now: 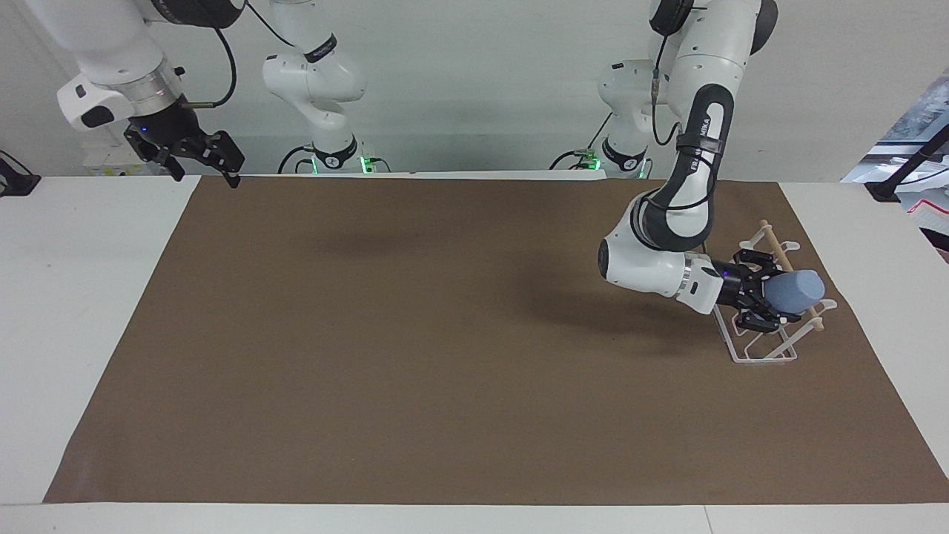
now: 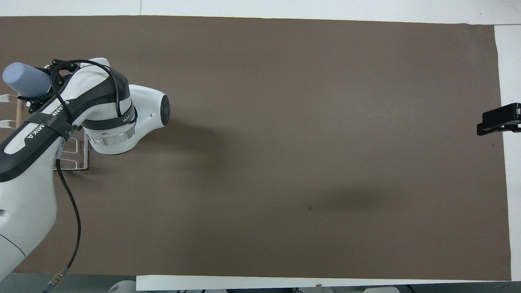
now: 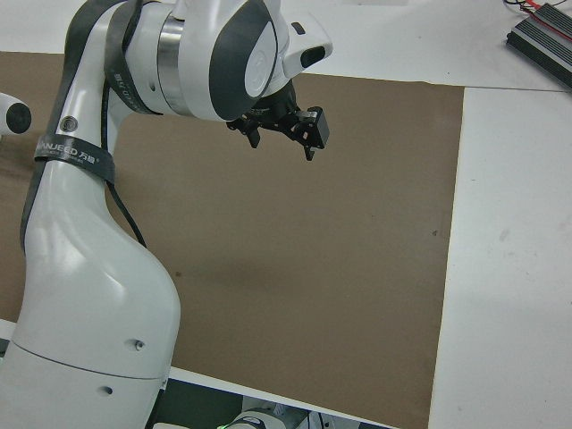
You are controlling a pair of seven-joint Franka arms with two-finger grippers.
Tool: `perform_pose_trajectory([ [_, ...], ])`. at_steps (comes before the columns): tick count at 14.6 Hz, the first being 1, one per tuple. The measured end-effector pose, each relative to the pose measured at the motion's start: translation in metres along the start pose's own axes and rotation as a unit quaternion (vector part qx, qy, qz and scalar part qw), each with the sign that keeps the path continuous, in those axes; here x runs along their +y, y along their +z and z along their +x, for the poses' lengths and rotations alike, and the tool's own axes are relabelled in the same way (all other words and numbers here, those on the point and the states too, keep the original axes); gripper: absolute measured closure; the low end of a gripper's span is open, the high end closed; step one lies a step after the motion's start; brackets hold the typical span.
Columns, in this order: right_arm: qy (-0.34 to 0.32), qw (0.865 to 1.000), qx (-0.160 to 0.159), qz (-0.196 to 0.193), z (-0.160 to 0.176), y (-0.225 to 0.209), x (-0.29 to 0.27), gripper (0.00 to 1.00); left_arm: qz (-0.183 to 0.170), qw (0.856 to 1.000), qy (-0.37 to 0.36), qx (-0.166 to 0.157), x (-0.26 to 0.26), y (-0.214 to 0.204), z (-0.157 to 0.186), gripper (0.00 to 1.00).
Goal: Hang cup on cup holder
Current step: 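Carry the cup to the rack with the left gripper while the right withdraws, then lower the cup onto the rack and open the left gripper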
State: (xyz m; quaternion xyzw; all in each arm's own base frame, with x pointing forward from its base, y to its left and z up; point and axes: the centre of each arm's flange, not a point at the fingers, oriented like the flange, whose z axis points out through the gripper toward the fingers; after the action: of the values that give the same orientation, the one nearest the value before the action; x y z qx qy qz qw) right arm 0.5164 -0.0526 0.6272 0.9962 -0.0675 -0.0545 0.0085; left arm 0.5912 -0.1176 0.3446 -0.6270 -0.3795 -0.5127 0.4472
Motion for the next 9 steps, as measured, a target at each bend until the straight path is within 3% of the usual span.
perform_pose_trajectory([
  [8,-0.011,1.0,-0.023,0.0,0.009,0.016,-0.008,0.0,0.005,1.0,0.004,0.007,-0.005,0.013,-0.012,0.2],
  [9,-0.011,1.0,-0.023,0.0,0.008,0.015,-0.008,0.0,0.006,1.0,0.003,0.005,-0.005,0.015,-0.012,0.15],
])
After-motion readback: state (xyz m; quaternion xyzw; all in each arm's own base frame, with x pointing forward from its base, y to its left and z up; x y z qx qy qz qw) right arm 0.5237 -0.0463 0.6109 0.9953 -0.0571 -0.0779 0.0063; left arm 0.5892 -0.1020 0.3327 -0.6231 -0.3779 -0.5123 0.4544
